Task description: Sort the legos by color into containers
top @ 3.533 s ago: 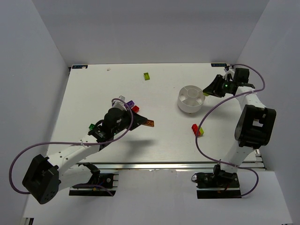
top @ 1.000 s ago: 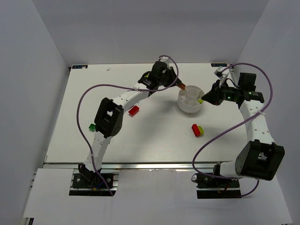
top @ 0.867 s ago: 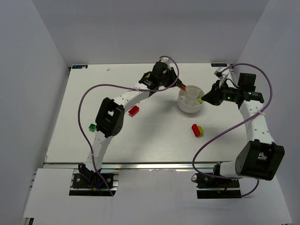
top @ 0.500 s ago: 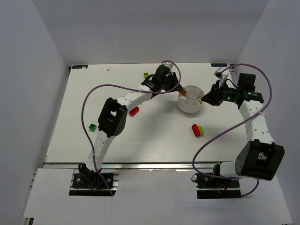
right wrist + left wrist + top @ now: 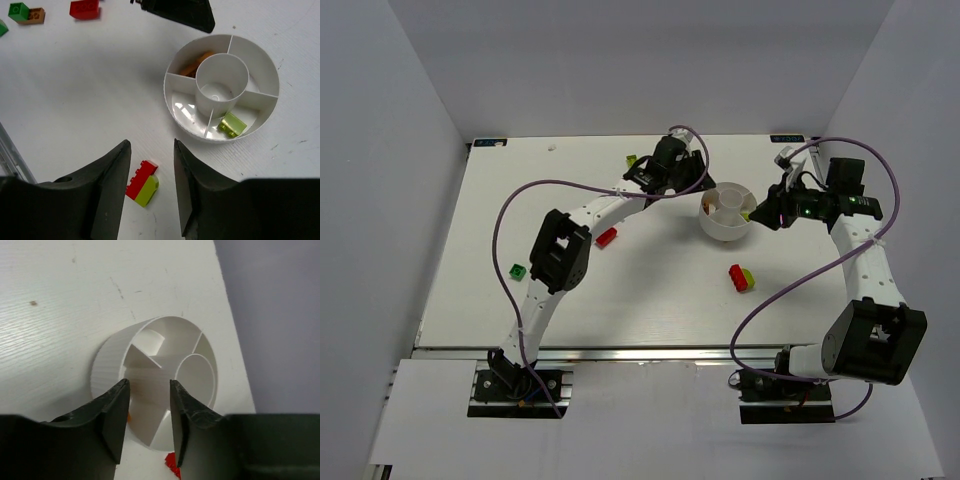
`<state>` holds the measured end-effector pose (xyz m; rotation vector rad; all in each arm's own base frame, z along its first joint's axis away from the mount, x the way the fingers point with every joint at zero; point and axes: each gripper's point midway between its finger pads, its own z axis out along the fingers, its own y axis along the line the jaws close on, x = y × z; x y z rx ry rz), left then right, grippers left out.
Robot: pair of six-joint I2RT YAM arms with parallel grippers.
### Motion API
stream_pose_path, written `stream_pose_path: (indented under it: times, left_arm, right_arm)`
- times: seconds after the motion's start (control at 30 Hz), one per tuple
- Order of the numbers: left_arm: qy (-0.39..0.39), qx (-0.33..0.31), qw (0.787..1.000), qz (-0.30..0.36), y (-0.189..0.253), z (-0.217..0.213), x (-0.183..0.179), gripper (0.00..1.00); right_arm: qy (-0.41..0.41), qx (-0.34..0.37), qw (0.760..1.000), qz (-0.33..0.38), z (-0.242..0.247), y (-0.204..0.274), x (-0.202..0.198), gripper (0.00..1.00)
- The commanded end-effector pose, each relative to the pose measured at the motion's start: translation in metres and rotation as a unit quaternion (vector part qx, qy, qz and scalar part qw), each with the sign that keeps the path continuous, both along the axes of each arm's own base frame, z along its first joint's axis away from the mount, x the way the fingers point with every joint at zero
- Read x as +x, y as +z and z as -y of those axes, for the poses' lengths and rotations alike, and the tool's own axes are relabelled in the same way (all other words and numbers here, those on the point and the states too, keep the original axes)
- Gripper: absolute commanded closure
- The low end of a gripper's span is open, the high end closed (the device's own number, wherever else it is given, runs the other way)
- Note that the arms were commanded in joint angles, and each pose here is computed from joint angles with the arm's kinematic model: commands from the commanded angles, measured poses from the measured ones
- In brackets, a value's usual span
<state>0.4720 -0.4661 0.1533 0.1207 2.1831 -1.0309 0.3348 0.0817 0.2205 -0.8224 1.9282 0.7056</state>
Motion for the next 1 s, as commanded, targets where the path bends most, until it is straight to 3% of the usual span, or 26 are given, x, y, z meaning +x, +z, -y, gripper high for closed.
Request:
stream_pose_path:
  times: [0.0, 0.03, 0.07, 0.17, 0.2, 0.23, 0.27, 0.3, 0.33, 0.4, 0.47, 0.5, 0.63, 0.97]
  left_arm:
    - [0.019, -0.008, 0.998, 0.067, 0.078, -0.017, -0.001, 0.54]
    - [0.025, -0.004, 0.997, 0.074, 0.085, -0.023, -0.003, 0.61]
    - [0.033, 0.009, 0.997, 0.069, 0.078, -0.034, -0.005, 0.76]
    - [0.059, -0.006, 0.994, 0.095, 0.119, -0.067, -0.019, 0.83]
    - [0.064, 0.005, 0.995, 0.078, 0.096, -0.078, -0.03, 0.79]
    - [0.074, -0.014, 0.992, 0.098, 0.126, -0.094, -0.044, 0.72]
    - [0.084, -0.02, 0.992, 0.093, 0.127, -0.105, -0.052, 0.64]
    - [0.089, -0.007, 0.993, 0.072, 0.098, -0.117, -0.065, 0.48]
    - [0.1, -0.025, 0.991, 0.087, 0.12, -0.131, -0.079, 0.42]
    - [0.108, -0.021, 0.992, 0.055, 0.089, -0.148, -0.103, 0.33]
    - [0.136, -0.039, 0.988, 0.055, 0.097, -0.169, -0.12, 0.3]
    - [0.143, -0.028, 0.989, 0.036, 0.073, -0.179, -0.131, 0.3]
    - [0.172, -0.06, 0.983, 0.023, 0.061, -0.205, -0.16, 0.3]
    - [0.203, -0.108, 0.973, -0.004, 0.039, -0.234, -0.197, 0.29]
  right_arm:
    - [0.028, -0.027, 0.999, -0.019, -0.002, -0.018, -0.013, 0.54]
    - [0.035, -0.037, 0.998, -0.025, -0.002, -0.023, -0.017, 0.51]
    - [0.056, -0.05, 0.996, -0.039, -0.005, -0.034, -0.027, 0.5]
    - [0.07, -0.076, 0.993, -0.06, -0.003, -0.051, -0.04, 0.41]
    - [0.07, -0.081, 0.991, -0.077, -0.002, -0.059, -0.046, 0.4]
    - [0.064, -0.094, 0.99, -0.085, 0.001, -0.066, -0.049, 0.38]
    - [0.062, -0.1, 0.989, -0.093, 0.002, -0.07, -0.052, 0.38]
    - [0.057, -0.101, 0.987, -0.111, 0.001, -0.08, -0.058, 0.37]
    - [0.043, -0.12, 0.984, -0.123, 0.007, -0.088, -0.06, 0.34]
    - [0.026, -0.141, 0.98, -0.139, 0.005, -0.105, -0.067, 0.27]
    - [0.011, -0.186, 0.973, -0.138, 0.006, -0.117, -0.071, 0.14]
    - [-0.003, -0.19, 0.971, -0.146, 0.004, -0.122, -0.074, 0.11]
    - [-0.101, -0.254, 0.951, -0.142, 0.014, -0.146, -0.068, 0.11]
    - [-0.156, -0.269, 0.936, -0.164, 0.015, -0.167, -0.064, 0.11]
